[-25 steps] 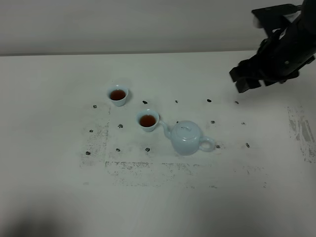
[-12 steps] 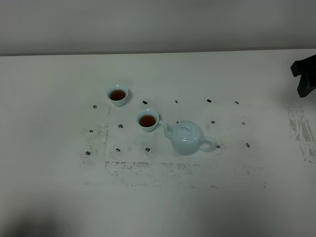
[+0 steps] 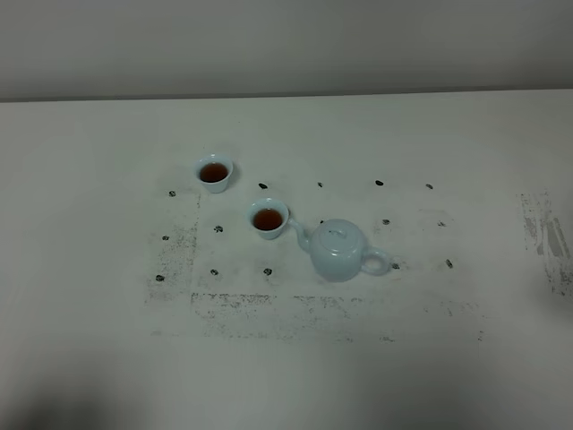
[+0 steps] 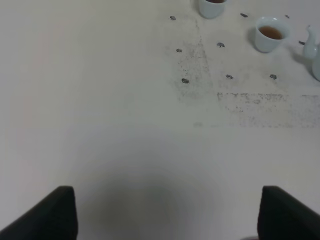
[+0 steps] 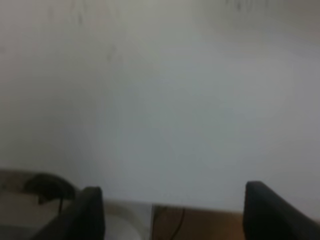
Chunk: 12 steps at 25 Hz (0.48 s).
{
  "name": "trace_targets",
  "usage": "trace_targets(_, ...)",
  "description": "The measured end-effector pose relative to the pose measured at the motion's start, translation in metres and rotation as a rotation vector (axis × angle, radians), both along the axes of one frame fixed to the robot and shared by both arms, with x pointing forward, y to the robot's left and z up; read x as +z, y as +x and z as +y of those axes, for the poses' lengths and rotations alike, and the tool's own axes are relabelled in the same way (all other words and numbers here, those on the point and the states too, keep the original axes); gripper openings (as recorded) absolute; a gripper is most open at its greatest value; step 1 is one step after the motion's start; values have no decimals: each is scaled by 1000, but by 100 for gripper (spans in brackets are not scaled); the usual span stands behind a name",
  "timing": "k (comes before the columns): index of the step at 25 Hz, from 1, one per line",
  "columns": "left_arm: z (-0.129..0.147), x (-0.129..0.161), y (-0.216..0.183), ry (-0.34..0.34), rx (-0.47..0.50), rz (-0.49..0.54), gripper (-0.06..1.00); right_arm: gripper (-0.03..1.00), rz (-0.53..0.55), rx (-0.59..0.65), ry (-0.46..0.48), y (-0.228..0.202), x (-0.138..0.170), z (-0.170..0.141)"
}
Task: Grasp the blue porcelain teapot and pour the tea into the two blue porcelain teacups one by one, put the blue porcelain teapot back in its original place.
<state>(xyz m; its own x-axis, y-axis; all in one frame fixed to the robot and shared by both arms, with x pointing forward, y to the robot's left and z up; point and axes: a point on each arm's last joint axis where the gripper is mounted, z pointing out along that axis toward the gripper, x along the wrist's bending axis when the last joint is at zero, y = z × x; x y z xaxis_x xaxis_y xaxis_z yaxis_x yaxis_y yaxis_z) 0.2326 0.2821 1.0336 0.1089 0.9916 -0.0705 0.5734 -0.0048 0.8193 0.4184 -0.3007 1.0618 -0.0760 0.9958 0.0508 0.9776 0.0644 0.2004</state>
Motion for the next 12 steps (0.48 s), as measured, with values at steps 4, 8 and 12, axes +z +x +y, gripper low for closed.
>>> trace_targets(4, 0, 0, 0, 0, 0, 0, 70, 56, -96, -4, -7, -63, -18, 3)
trace_targets(8, 0, 0, 0, 0, 0, 0, 70, 56, -292, -10, -16, -104, -23, 5)
trace_targets(12, 0, 0, 0, 0, 0, 0, 70, 56, -520, -13, -25, -136, -11, 6)
